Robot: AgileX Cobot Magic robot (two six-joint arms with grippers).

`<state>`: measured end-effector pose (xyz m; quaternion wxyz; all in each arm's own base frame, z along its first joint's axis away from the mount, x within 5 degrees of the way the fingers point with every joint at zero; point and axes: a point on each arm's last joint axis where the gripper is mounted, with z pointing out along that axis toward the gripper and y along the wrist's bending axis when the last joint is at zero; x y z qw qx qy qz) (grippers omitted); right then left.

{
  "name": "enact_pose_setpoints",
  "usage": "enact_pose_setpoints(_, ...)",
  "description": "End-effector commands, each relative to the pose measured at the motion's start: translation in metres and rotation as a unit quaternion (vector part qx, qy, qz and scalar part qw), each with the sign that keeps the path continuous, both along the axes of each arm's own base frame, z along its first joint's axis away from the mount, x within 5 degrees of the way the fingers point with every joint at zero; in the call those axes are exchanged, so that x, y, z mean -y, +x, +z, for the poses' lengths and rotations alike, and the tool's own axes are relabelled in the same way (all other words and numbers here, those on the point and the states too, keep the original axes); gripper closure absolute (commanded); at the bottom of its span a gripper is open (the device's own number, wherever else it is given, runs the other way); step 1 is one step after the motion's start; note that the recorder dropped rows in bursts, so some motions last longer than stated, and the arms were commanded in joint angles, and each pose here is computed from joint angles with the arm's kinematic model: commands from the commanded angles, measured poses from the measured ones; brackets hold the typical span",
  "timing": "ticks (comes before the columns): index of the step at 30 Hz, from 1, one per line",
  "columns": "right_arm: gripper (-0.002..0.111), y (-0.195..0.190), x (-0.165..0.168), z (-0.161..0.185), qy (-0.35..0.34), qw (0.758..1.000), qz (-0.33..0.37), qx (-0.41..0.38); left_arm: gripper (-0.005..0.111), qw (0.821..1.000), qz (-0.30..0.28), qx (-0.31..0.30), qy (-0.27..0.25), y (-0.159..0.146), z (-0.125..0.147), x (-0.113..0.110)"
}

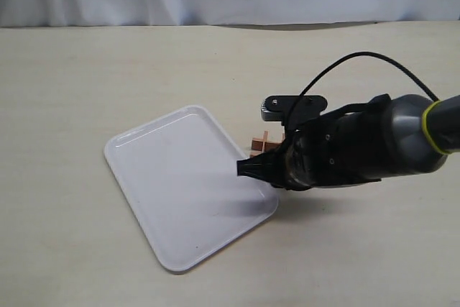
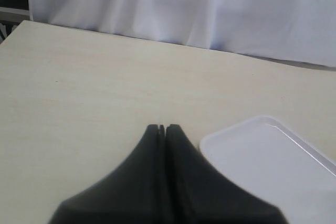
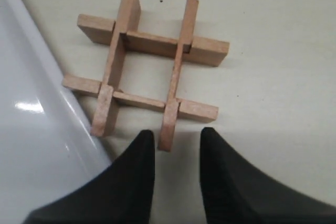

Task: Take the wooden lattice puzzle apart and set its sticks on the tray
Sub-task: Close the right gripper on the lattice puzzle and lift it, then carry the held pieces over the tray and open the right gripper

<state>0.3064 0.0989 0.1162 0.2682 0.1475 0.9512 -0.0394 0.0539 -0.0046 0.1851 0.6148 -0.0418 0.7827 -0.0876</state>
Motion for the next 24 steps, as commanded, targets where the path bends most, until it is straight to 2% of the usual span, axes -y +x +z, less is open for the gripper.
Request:
enact_pose_setpoints(1, 0.100, 0.002, 0.001, 0.002, -0.017, 1.000, 0.006, 0.008, 0.107, 1.000, -0.001, 0.008, -0.003, 0.000, 0.001, 0.000)
enact_pose_setpoints(2, 0.104, 0.002, 0.001, 0.002, -0.018, 1.000, 0.008, 0.009, 0.107, 1.000, -0.001, 0.008, -0.003, 0.000, 0.001, 0.000)
enact_pose_setpoints(10, 0.104, 0.006, 0.006, 0.008, -0.056, 0.998, 0.011, 0.021, 0.107, 1.000, -0.001, 0.008, -0.003, 0.000, 0.001, 0.000)
enact_pose_setpoints(16, 0.104, 0.007, 0.005, 0.026, -0.050, 0.997, 0.024, 0.049, 0.107, 1.000, -0.001, 0.008, -0.003, 0.000, 0.001, 0.000)
enact_pose_setpoints(20, 0.104, 0.005, 0.005, 0.053, -0.032, 0.995, 0.031, 0.088, 0.107, 1.000, -0.001, 0.008, -0.003, 0.000, 0.001, 0.000)
enact_pose_setpoints(24, 0.104, 0.003, -0.007, 0.078, 0.040, 0.988, 0.073, 0.134, 0.107, 1.000, -0.001, 0.008, -0.003, 0.000, 0.001, 0.000)
